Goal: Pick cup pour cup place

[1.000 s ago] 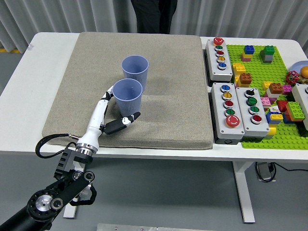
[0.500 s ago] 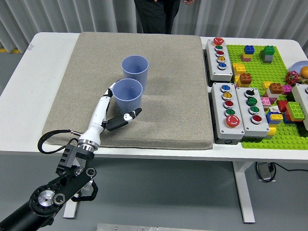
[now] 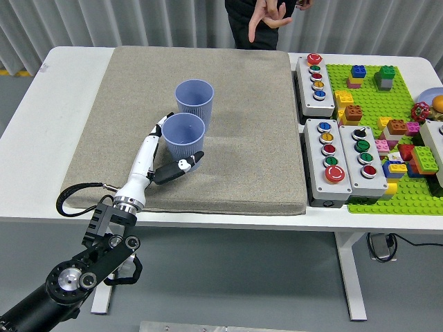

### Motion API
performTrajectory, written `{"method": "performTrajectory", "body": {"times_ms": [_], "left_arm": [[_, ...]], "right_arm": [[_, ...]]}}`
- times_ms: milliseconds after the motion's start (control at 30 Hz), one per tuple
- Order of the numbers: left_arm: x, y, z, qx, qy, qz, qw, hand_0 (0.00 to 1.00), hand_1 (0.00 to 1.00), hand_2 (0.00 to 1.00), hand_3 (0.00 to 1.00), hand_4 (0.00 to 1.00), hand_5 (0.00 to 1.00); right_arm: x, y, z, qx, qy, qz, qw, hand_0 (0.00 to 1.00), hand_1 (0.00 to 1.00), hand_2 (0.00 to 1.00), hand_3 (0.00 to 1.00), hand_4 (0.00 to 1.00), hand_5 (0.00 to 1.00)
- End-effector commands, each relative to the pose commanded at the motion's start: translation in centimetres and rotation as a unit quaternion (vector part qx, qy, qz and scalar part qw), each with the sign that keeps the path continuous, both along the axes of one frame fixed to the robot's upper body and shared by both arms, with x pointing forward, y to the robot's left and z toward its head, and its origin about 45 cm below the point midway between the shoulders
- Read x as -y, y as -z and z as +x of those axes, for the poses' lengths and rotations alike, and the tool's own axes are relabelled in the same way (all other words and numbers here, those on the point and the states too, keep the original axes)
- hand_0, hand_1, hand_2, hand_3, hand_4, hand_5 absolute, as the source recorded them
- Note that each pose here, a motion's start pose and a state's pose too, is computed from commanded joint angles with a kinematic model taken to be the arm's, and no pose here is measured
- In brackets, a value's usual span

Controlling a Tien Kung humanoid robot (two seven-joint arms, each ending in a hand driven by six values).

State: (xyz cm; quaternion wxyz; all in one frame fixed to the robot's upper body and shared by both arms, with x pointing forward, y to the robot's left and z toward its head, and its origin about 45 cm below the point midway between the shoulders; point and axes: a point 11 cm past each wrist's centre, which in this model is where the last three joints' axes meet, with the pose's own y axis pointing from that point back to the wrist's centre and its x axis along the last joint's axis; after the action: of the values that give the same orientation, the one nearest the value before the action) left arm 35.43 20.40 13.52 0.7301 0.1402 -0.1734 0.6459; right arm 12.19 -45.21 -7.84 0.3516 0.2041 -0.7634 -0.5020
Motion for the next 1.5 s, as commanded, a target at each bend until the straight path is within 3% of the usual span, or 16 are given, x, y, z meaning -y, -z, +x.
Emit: {"method": "performTrajectory", "body": {"times_ms": [400,900,933,1100,1133,1300,1333,1467,1500], "left_arm": [[0.04,0.20,0.58,-0.004,-0.005,0.001,1.000,0.967,0.960,0.998,0.998,0.933,0.462],[0.37,0.46,0.33,-0.001,-0.016,0.013,1.000,0.924,0.907,0.998,0.998,0.925,0.466],[0.41,0.48,0.28,0.000,-0.017,0.015,1.000,0.852,0.849,0.998,0.998,0.914,0.449],[0.63,0.57,0.16,0.001,-0.019,0.018,1.000,0.852,0.849,0.998,0.998,0.914,0.449],[0.64,0.58,0.15,0.001,-0.019,0.018,1.000,0.767,0.772,0.958,0.956,0.881,0.424],[0.72,0.58,0.08,0.004,-0.024,0.018,1.000,0.767,0.772,0.958,0.956,0.881,0.424],[0.73,0.57,0.07,0.004,-0.025,0.018,1.000,0.710,0.732,0.942,0.896,0.838,0.391],[0.90,0.57,0.01,0.005,-0.023,0.019,1.000,0.710,0.732,0.942,0.896,0.838,0.391],[0.97,0.57,-0.01,0.006,-0.022,0.020,1.000,0.589,0.680,0.932,0.872,0.816,0.377]], "right_arm": [[-0.01,-0.04,0.17,0.002,0.000,0.000,1.000,0.676,0.621,0.573,0.563,0.002,0.196],[0.01,0.05,-0.19,-0.002,-0.002,0.001,1.000,0.676,0.620,0.573,0.564,0.002,0.198],[0.01,0.06,-0.23,-0.003,-0.002,0.001,1.000,0.676,0.621,0.573,0.564,0.002,0.199],[0.02,0.06,-0.25,-0.003,-0.003,0.002,1.000,0.676,0.621,0.573,0.564,0.002,0.199],[0.02,0.06,-0.25,-0.003,-0.003,0.002,1.000,0.676,0.621,0.573,0.564,0.002,0.199],[0.01,0.06,-0.24,-0.003,-0.003,0.002,1.000,0.676,0.621,0.573,0.564,0.002,0.199],[0.01,0.06,-0.24,-0.003,-0.003,0.002,1.000,0.676,0.621,0.573,0.564,0.002,0.199],[0.02,0.06,-0.25,-0.003,-0.004,0.002,1.000,0.676,0.621,0.573,0.564,0.002,0.199],[0.02,0.06,-0.25,-0.003,-0.004,0.002,1.000,0.676,0.621,0.573,0.564,0.002,0.200]]}}
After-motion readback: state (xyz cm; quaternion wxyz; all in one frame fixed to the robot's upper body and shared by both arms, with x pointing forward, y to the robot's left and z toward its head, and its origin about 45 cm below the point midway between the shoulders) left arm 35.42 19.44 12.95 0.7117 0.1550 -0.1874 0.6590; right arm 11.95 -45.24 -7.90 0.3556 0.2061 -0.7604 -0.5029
